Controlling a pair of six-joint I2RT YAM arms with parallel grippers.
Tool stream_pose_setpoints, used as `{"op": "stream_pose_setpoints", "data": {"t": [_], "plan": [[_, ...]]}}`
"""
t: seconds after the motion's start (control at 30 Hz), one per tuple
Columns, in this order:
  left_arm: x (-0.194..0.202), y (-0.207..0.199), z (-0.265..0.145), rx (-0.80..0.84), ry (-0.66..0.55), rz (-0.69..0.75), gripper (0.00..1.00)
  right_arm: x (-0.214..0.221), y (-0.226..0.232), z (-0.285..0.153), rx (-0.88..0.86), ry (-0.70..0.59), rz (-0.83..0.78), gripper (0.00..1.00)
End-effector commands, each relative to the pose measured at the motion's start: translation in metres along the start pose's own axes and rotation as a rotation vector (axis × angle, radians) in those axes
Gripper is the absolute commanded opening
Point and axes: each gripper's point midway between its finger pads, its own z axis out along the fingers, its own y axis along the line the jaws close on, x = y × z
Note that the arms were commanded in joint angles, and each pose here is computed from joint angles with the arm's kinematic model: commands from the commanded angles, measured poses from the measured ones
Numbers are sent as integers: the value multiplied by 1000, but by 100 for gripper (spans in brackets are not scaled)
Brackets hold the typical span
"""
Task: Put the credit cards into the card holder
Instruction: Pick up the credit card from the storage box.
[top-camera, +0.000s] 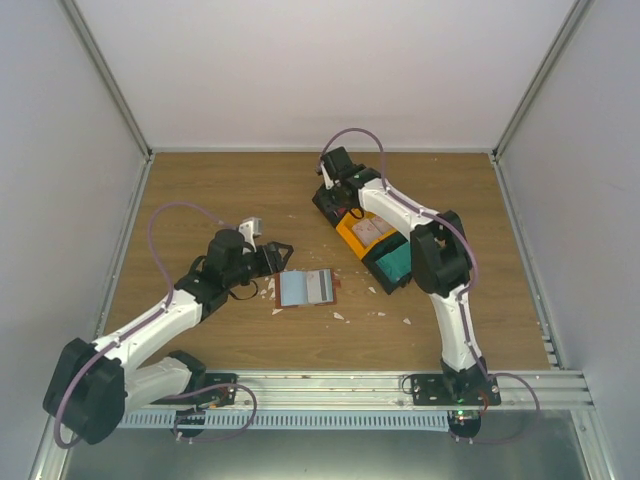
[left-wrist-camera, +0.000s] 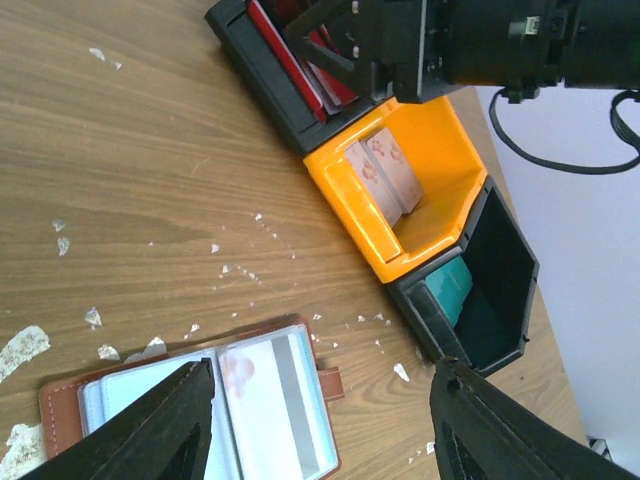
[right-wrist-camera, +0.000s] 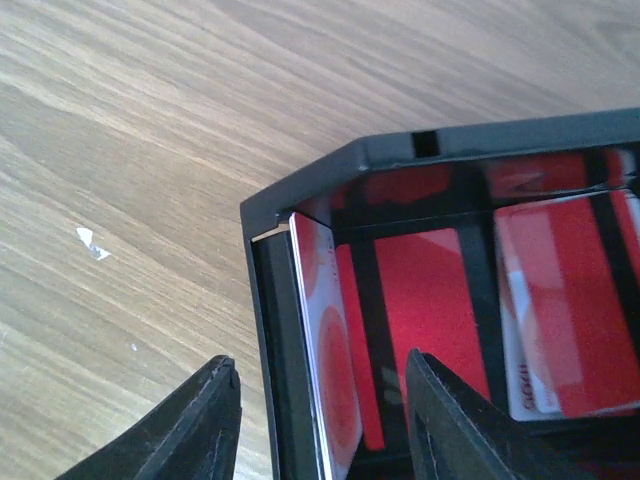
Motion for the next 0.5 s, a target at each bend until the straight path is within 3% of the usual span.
{"op": "stream_pose_setpoints", "data": {"t": [0.0, 0.2, 0.47], "plan": [[1, 3, 5, 9, 0, -12, 61, -1, 5, 20, -3, 1, -33, 45], [5, 6, 7, -1, 16, -18, 61, 8, 6, 35, -2, 23, -21, 27], [6, 7, 5, -3, 22, -12, 60, 2, 17, 22, -59, 1, -1, 4]]}}
